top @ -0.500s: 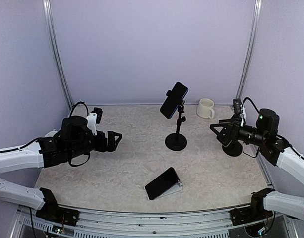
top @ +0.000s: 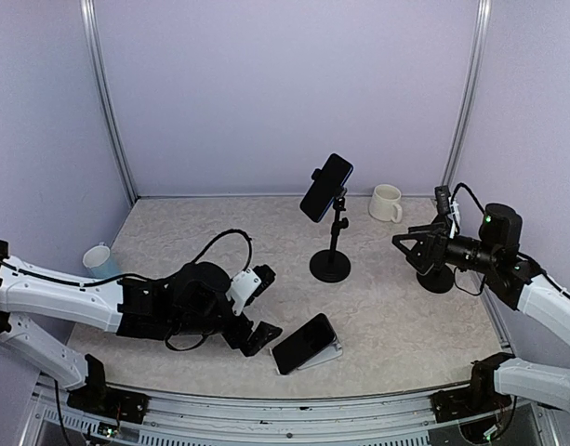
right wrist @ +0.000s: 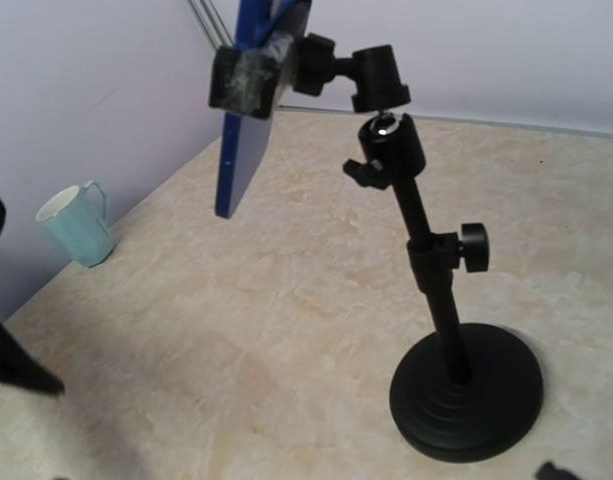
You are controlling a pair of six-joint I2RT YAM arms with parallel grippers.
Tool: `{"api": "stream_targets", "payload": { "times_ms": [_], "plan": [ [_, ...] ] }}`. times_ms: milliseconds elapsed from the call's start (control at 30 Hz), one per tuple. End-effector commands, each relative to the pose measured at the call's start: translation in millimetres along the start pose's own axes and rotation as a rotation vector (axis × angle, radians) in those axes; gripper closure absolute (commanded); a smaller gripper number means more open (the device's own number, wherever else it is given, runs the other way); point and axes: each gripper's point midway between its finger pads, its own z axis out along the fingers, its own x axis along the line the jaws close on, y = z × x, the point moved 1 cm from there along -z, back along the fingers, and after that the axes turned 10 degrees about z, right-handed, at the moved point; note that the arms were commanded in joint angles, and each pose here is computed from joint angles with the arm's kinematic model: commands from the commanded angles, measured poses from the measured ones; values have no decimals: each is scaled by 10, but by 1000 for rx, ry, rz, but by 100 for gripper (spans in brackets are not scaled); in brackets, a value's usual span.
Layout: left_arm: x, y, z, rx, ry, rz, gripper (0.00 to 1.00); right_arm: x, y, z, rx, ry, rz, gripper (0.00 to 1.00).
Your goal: Remove the phone from the phone stand
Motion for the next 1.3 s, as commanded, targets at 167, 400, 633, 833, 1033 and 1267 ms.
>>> {"api": "stream_targets", "payload": {
  "times_ms": [167,400,633,833,1033,1267],
  "plan": [
    [-538,37,253,-5,-142,134,1,19,-12,-17,-10,19,-14,0],
    [-737,-53,430,11,-215,164,1,24,-41,-21,-3,23,-13,0],
    [-809,-151,570,38,-242,183,1,16,-50,-18,3,21,-19,0],
    [-808,-208,684,58,-248,182,1,11,-61,-9,7,25,-19,0],
    [-770,-223,786,70,-242,184,1,3,-73,-4,10,23,-21,0],
    [-725,-217,853,66,-237,180,6,-3,-76,-3,11,22,-25,0]
  ]
}}
